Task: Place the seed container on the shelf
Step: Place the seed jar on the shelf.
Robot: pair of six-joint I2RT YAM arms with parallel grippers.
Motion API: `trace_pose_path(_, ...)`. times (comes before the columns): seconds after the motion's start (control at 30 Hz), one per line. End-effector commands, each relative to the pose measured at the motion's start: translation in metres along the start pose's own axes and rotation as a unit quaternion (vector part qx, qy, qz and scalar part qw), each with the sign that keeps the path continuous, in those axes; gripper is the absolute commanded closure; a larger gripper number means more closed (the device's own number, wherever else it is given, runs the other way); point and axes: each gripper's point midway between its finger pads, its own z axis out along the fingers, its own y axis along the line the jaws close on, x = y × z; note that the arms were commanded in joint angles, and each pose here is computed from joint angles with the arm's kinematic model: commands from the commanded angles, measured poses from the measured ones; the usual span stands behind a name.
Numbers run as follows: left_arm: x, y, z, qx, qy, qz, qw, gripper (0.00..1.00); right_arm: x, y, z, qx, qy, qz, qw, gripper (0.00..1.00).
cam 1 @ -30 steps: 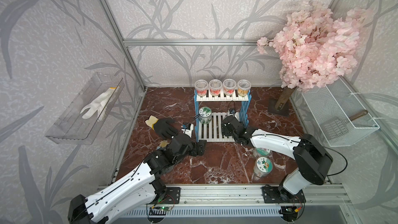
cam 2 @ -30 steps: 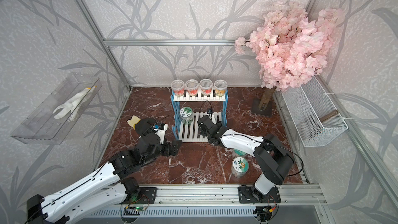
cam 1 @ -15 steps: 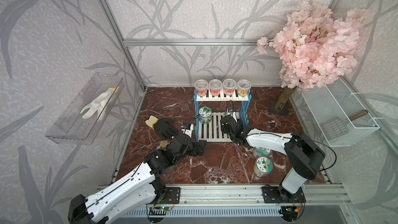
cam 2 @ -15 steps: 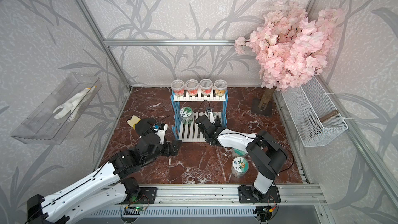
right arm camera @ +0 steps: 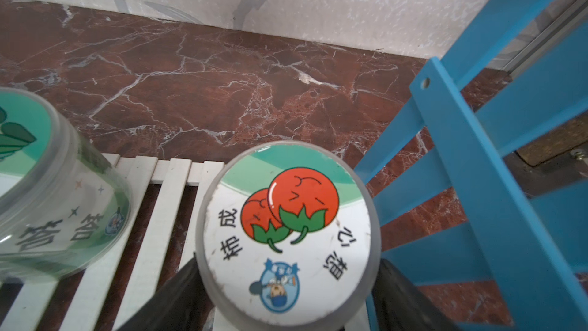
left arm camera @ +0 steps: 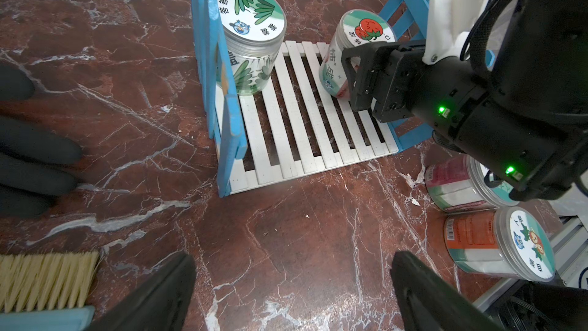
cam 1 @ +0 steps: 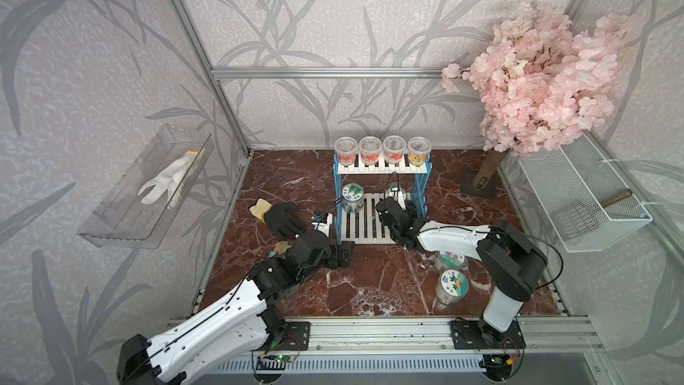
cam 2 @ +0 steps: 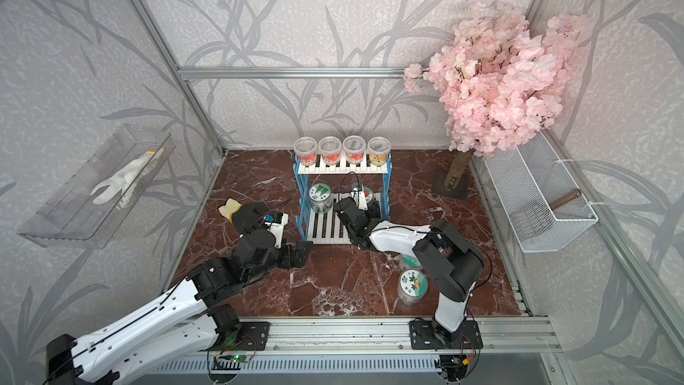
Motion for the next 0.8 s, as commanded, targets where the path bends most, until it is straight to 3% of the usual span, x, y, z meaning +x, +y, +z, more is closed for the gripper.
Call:
trace_pose_path(0.0, 0.0018, 0.0024, 0.0008, -0.002, 0.001, -0.001, 1.000, 0.00, -0.0004, -0.0039, 0.0048, 0.022, -0.009, -0.007, 1.000, 0.15)
trace_pose_path(0.27, 0.0025, 0.0024, 0.0013, -0.001, 0.002, -0.001, 1.000, 0.00, 0.0037, -0.0135, 0.0056, 0.048, -0.013, 0.004, 0.999, 0.09)
trace_pose_path(0.43, 0.0034, 0.0032, 0.0020, -0.002, 0.003, -0.002, 1.000, 0.00, 0.0008, -0.0094, 0.0038, 0.030, -0.019, 0.009, 0.999, 0.18)
trace_pose_path(0.77, 0.0037, 0.0032, 0.0026, -0.002, 0.004, -0.003, 1.000, 0.00, 0.0001, -0.0106, 0.0095, 0.050, -0.027, -0.009, 0.998, 0.18)
